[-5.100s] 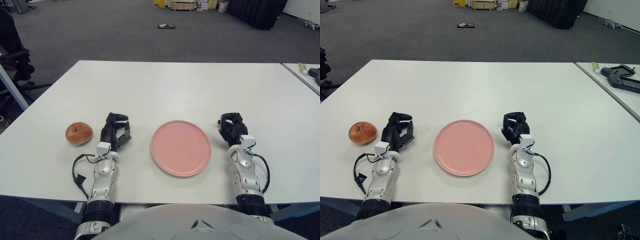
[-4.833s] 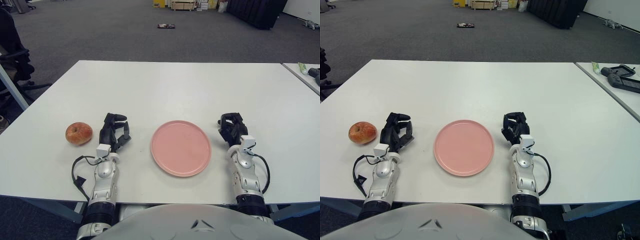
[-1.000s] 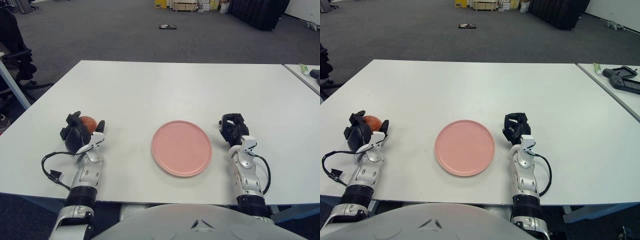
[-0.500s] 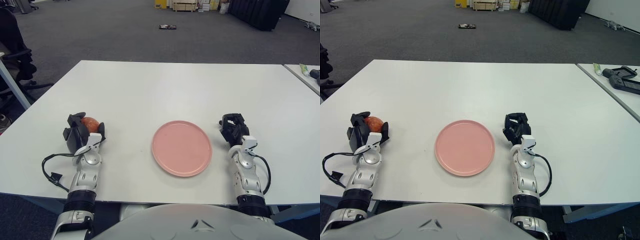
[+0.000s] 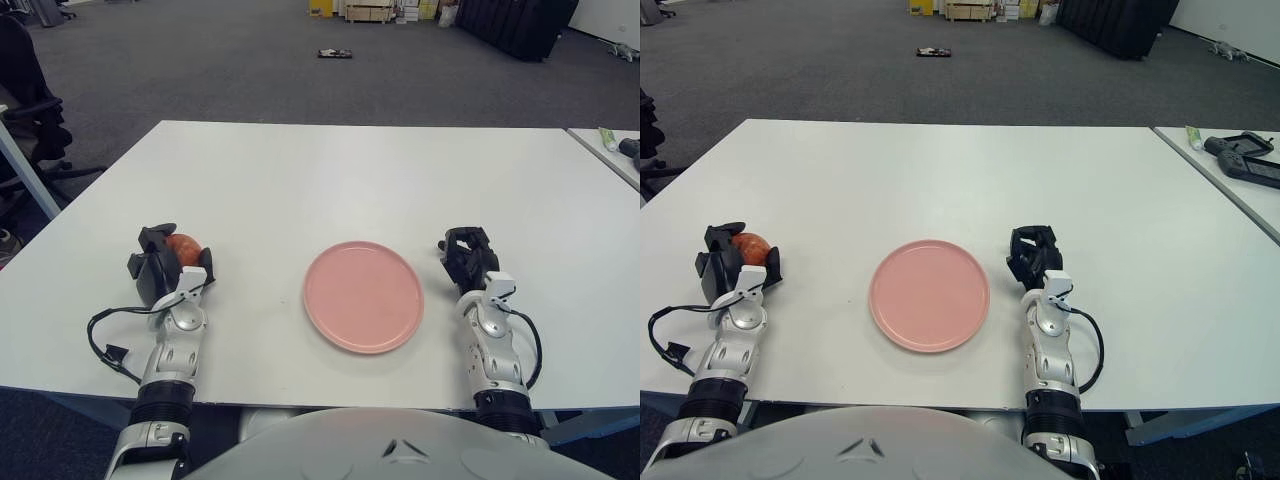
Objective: Put the apple into the plate.
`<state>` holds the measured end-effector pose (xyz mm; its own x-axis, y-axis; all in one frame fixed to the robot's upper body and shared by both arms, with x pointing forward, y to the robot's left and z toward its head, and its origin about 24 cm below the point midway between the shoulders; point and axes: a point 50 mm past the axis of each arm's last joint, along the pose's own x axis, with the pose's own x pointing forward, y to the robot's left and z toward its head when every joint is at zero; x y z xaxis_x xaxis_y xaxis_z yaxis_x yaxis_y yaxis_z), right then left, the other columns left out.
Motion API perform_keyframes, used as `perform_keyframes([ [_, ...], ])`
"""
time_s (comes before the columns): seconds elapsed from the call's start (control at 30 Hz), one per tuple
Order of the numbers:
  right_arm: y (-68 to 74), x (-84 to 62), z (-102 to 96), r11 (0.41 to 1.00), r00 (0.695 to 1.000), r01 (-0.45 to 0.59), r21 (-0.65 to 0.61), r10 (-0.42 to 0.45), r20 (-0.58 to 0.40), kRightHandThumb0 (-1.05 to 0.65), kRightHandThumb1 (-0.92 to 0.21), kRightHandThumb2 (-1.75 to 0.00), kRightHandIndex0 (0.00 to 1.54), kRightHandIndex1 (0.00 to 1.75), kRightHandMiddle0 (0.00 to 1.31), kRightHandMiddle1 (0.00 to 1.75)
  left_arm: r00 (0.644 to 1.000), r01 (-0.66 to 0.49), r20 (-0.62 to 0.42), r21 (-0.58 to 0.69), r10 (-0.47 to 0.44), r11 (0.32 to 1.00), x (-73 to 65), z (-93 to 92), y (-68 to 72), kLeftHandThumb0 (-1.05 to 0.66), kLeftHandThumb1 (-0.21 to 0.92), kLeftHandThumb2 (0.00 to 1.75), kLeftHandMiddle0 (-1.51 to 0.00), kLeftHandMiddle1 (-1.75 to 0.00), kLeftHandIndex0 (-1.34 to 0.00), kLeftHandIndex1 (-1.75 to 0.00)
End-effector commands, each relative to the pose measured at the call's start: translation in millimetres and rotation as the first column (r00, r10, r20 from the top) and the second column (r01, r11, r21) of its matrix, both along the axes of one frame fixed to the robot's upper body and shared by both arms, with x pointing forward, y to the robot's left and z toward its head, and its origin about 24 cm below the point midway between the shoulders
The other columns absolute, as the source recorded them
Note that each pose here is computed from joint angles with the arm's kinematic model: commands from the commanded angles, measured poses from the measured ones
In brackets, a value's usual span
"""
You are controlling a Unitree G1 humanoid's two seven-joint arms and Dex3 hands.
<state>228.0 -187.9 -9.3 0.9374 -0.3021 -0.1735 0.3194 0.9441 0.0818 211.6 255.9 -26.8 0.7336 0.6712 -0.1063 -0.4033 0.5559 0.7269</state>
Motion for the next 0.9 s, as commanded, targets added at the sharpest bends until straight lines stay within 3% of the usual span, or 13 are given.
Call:
perform_keyframes([
  [0.0, -1.7, -6.9, -10.6, 0.999, 0.997, 0.023, 0.023, -0.021, -0.068, -0.36, -0.84, -0.64, 0.44, 1.26, 0.24, 1.75, 0.989, 0.026, -0.143, -0.015, -0.028, 1.000, -15.6, -23.0, -3.0, -0.01, 0.10, 1.50, -0.78, -1.57, -0.61, -1.75],
  [0.33, -1.1, -6.7, -10.4, 0.999, 0.998, 0.023, 0.029, -0.021, -0.067, -0.36, -0.84, -0.64, 0.44, 1.26, 0.24, 1.75, 0.977, 0.108, -0.181, -0.036, -0.113, 0.993, -14.0, -22.0, -2.1, 0.00, 0.04, 1.60, -0.83, -1.63, -0.62, -1.75],
  [0.87, -0.7, -6.9, -9.8, 0.999, 0.998, 0.025, 0.035, -0.023, -0.055, -0.35, -0.85, -0.62, 0.44, 1.27, 0.23, 1.75, 0.969, 0.216, -0.097, -0.110, -0.226, 0.970, -13.8, -24.6, 2.8, 0.00, -0.03, 1.64, -0.90, -1.54, -0.69, -1.75],
])
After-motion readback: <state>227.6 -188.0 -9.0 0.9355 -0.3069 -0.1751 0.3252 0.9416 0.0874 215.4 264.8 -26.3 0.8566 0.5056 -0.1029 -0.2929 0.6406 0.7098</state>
